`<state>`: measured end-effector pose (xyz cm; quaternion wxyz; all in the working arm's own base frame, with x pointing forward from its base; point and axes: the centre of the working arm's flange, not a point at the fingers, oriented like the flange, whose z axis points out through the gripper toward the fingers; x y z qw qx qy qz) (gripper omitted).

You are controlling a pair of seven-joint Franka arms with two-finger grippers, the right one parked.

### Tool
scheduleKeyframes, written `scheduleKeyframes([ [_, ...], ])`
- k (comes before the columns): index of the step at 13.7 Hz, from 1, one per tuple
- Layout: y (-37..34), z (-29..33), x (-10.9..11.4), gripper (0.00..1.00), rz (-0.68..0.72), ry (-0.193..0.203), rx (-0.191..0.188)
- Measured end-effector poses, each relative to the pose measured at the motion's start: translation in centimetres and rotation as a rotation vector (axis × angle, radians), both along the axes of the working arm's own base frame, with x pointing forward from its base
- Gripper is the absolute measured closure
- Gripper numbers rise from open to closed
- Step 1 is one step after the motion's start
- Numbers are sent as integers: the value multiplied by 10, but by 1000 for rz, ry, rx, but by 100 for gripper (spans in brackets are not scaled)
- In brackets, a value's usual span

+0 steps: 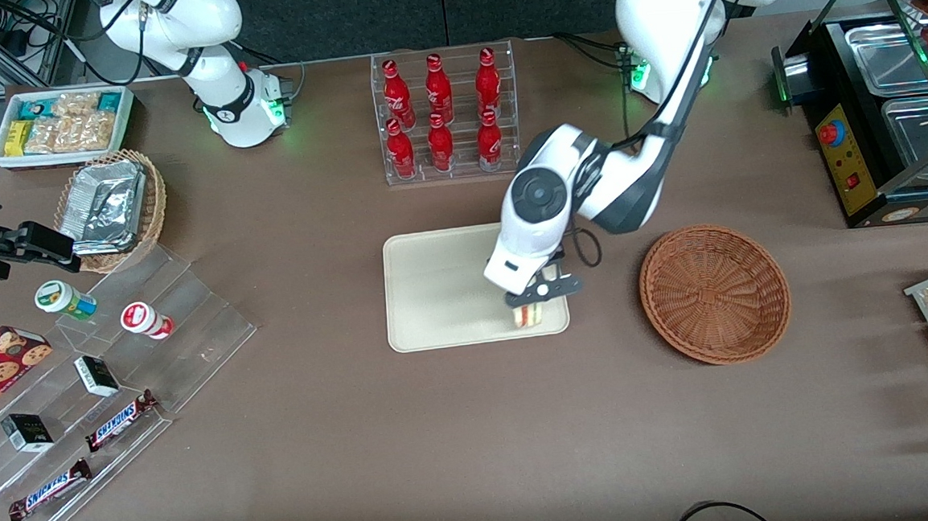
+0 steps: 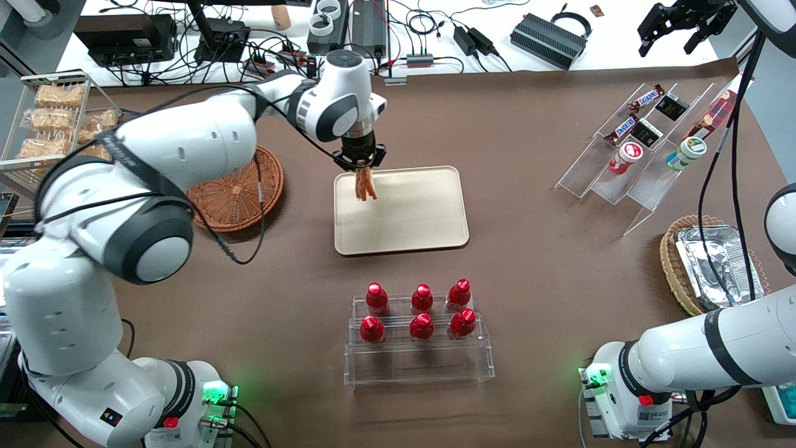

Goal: Place sandwich from basket to tray
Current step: 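Lift the sandwich and carry it over the cream tray, then lower the sandwich onto the tray and open the left gripper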

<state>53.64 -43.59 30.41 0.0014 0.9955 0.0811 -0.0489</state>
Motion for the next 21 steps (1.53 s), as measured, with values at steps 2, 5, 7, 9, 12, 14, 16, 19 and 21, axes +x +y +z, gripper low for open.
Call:
scheduleKeyframes([
  [2, -14, -19, 3, 81, -24, 8, 0],
  [5, -34, -44, -5, 81, -54, 27, 10],
  [7, -45, -55, -8, 81, -67, 35, 7],
  [9, -54, -60, -11, 81, -77, 41, -1],
  [12, -63, -67, -20, 81, -86, 51, 1],
  [14, -66, -70, -24, 81, -93, 56, 3],
  [16, -70, -71, -28, 81, -100, 59, 6],
  [19, -74, -72, -33, 81, -99, 63, 11],
  [21, -77, -74, -36, 81, -102, 66, 13],
])
